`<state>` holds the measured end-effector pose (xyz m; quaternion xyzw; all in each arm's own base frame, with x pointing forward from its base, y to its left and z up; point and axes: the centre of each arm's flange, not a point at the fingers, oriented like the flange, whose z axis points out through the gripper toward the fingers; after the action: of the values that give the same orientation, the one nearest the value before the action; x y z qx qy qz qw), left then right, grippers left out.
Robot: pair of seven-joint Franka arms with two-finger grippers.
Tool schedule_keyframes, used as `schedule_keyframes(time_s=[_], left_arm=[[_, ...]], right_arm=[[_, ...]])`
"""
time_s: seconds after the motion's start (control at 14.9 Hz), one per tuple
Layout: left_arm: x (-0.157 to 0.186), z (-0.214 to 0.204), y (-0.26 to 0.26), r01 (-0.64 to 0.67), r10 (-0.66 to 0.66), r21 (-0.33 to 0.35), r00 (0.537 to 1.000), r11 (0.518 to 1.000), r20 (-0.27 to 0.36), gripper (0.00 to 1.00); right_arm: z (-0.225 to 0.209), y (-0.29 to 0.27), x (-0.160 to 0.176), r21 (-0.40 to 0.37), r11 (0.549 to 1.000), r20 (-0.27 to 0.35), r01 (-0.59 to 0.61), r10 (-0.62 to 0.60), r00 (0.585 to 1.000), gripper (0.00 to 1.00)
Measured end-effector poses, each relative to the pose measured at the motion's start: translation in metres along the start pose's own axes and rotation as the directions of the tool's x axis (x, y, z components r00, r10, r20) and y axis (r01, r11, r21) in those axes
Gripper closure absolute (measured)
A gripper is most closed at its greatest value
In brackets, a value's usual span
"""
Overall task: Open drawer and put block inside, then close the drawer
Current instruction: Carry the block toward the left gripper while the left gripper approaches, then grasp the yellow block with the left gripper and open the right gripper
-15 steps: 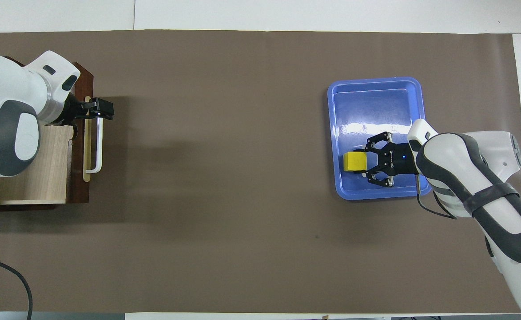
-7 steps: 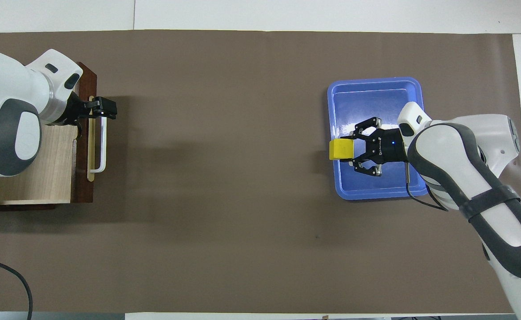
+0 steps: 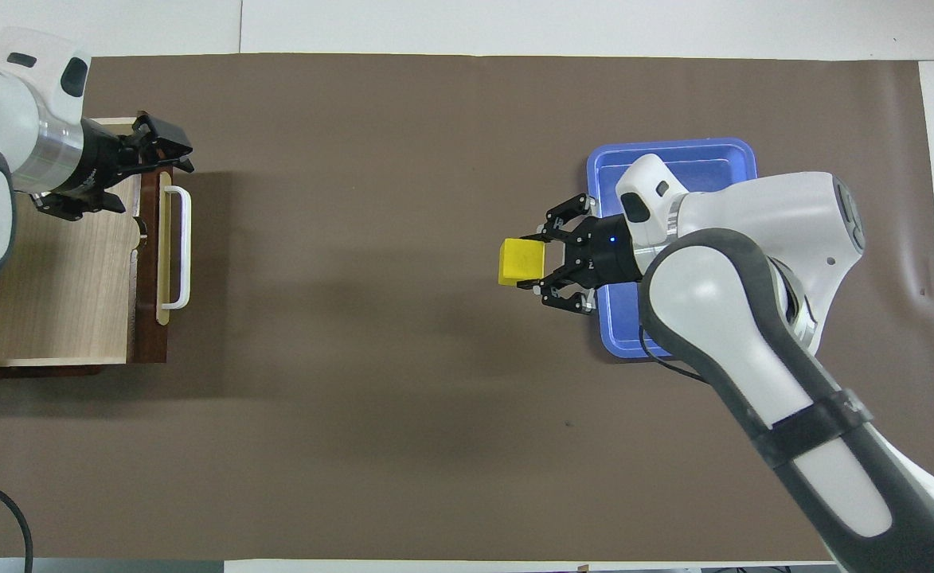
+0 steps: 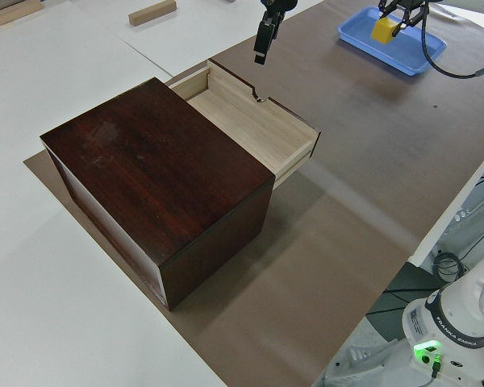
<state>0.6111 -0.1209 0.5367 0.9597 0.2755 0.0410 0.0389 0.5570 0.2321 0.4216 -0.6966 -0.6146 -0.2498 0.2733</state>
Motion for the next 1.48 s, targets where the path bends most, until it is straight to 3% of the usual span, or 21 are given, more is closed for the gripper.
schedule_keyframes(time_s=[0.13,0.34,0.54,1.08,1.48], left_arm=[[-0.026,0.003,0.026,0.205,-0.205,0.000,0.979,0.979,0.010,0.00],[-0.070,0.005,0.064,0.443,-0.443,0.008,0.896,0.897,0.019,0.00],[-0.090,0.008,0.076,0.595,-0.595,0.040,0.804,0.803,-0.006,0.00],[-0.159,0.044,0.116,0.709,-0.711,0.109,0.703,0.696,-0.030,0.00],[-0.205,0.053,0.132,0.706,-0.706,0.119,0.707,0.698,-0.051,0.00]], right_arm=[[0.014,-0.014,0.037,0.020,0.999,-0.009,-0.026,0.026,1.000,0.45],[0.031,-0.030,0.072,0.000,1.000,0.001,-0.013,0.013,1.000,0.45],[0.051,-0.044,0.093,-0.028,0.999,0.029,0.040,-0.039,0.999,0.45],[0.066,-0.056,0.111,-0.047,0.993,0.052,0.105,-0.103,0.993,0.45],[0.069,-0.060,0.118,-0.049,0.994,0.053,0.096,-0.094,0.994,0.45]])
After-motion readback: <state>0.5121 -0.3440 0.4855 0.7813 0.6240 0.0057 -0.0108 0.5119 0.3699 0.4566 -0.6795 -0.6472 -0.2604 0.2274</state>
